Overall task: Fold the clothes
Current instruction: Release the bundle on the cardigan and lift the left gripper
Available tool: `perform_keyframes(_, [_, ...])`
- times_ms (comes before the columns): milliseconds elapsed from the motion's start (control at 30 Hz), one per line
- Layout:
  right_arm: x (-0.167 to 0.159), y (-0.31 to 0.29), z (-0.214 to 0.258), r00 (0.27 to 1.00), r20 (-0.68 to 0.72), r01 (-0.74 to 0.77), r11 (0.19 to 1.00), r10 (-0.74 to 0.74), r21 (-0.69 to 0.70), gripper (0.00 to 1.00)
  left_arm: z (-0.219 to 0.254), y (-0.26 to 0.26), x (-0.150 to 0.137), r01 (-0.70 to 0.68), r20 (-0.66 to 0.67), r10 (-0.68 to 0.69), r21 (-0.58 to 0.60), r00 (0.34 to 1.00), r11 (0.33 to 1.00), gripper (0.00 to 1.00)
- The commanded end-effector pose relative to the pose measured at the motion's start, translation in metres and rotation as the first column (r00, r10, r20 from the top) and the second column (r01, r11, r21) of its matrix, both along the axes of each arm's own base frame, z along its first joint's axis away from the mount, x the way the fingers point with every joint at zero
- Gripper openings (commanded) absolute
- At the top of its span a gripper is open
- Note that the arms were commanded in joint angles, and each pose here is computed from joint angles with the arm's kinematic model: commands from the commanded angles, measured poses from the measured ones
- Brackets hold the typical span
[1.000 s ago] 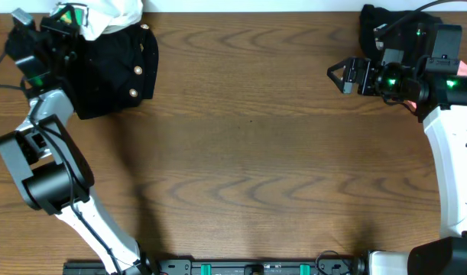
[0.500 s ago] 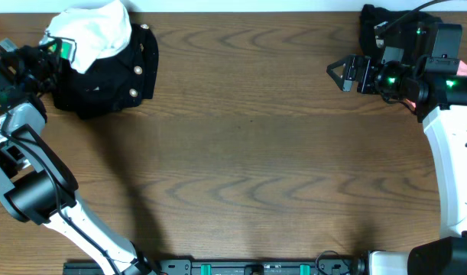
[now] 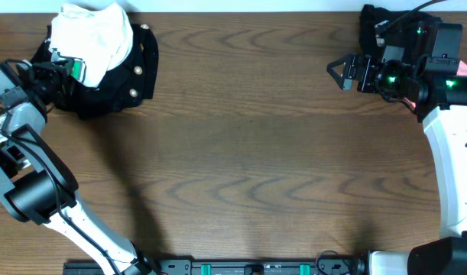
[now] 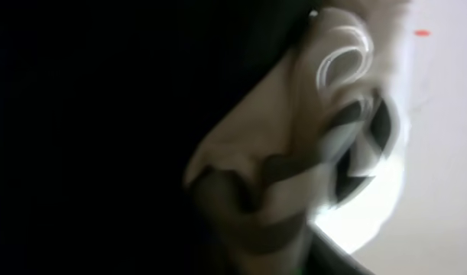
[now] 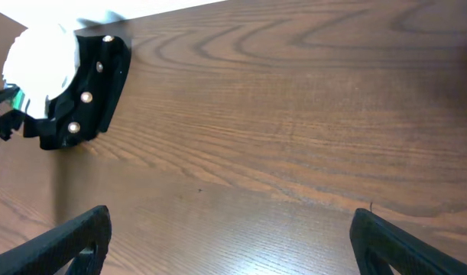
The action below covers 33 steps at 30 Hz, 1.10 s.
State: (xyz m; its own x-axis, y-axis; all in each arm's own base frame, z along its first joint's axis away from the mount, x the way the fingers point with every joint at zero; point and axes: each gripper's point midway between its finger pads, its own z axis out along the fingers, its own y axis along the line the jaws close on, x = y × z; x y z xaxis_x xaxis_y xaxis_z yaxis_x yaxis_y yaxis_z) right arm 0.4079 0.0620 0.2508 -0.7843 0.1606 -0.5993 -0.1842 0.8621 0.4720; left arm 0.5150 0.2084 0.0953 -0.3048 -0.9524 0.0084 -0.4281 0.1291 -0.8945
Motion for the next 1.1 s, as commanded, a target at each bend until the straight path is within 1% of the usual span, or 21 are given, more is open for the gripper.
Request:
perform_keyframes(0, [0.0, 0.01, 0.009, 1.0, 0.021, -0.021, 1.0, 0.021, 0.008, 0.98, -0.001, 0.002, 0.001, 0.014, 0.0, -0.014, 0.039, 1.0, 0.999, 0.54])
perform_keyframes(167, [0.002, 0.012, 0.01, 0.999, 0.035, -0.024, 1.0, 0.024, 0.002, 0.98, -0.003, 0.007, -0.009, -0.009, -0.045, 0.01, 0.032, 0.999, 0.999, 0.58])
perform_keyframes(233, [0.003, 0.012, 0.011, 0.999, 0.041, -0.024, 1.0, 0.024, 0.001, 0.99, 0.002, 0.015, -0.016, -0.022, -0.056, 0.026, 0.06, 0.998, 0.998, 0.58])
perform_keyframes(400, [0.008, 0.008, 0.008, 0.999, 0.045, -0.009, 1.0, 0.01, -0.015, 0.99, 0.027, 0.038, -0.04, -0.066, -0.086, 0.083, 0.185, 0.993, 0.98, 0.62])
perform_keyframes(500, [0.011, 0.006, 0.004, 0.999, 0.039, -0.004, 1.0, 0.005, -0.026, 0.99, 0.047, 0.048, -0.054, -0.086, -0.102, 0.119, 0.285, 0.988, 0.955, 0.72])
perform_keyframes(567, [0.012, 0.006, 0.001, 0.999, 0.041, -0.011, 0.999, 0.012, -0.034, 0.99, 0.058, 0.051, -0.064, -0.087, -0.116, 0.135, 0.348, 0.984, 0.933, 0.86])
perform_keyframes(600, [0.014, 0.006, 0.0, 0.999, 0.04, -0.011, 0.999, 0.012, -0.034, 0.99, 0.063, 0.051, -0.069, -0.085, -0.128, 0.142, 0.374, 0.982, 0.924, 0.87])
perform_keyframes(800, [0.021, 0.007, -0.007, 0.998, 0.048, -0.03, 0.998, 0.032, -0.048, 0.99, 0.097, 0.04, -0.09, -0.037, -0.141, 0.117, 0.472, 0.983, 0.881, 0.88])
perform_keyframes(833, [0.021, 0.008, -0.007, 0.996, 0.065, -0.049, 0.997, 0.053, -0.066, 0.99, 0.104, 0.036, -0.094, -0.022, -0.138, 0.103, 0.492, 0.985, 0.87, 0.88])
perform_keyframes(867, [0.022, 0.011, -0.001, 0.988, 0.113, -0.091, 0.989, 0.104, -0.113, 0.99, 0.117, 0.028, -0.098, 0.002, -0.131, 0.078, 0.522, 0.988, 0.853, 0.88])
perform_keyframes(1067, [0.022, 0.001, 0.02, 0.97, 0.2, -0.086, 0.962, 0.14, -0.258, 0.99, 0.165, -0.02, -0.11, 0.103, -0.092, -0.057, 0.635, 0.994, 0.766, 0.88])
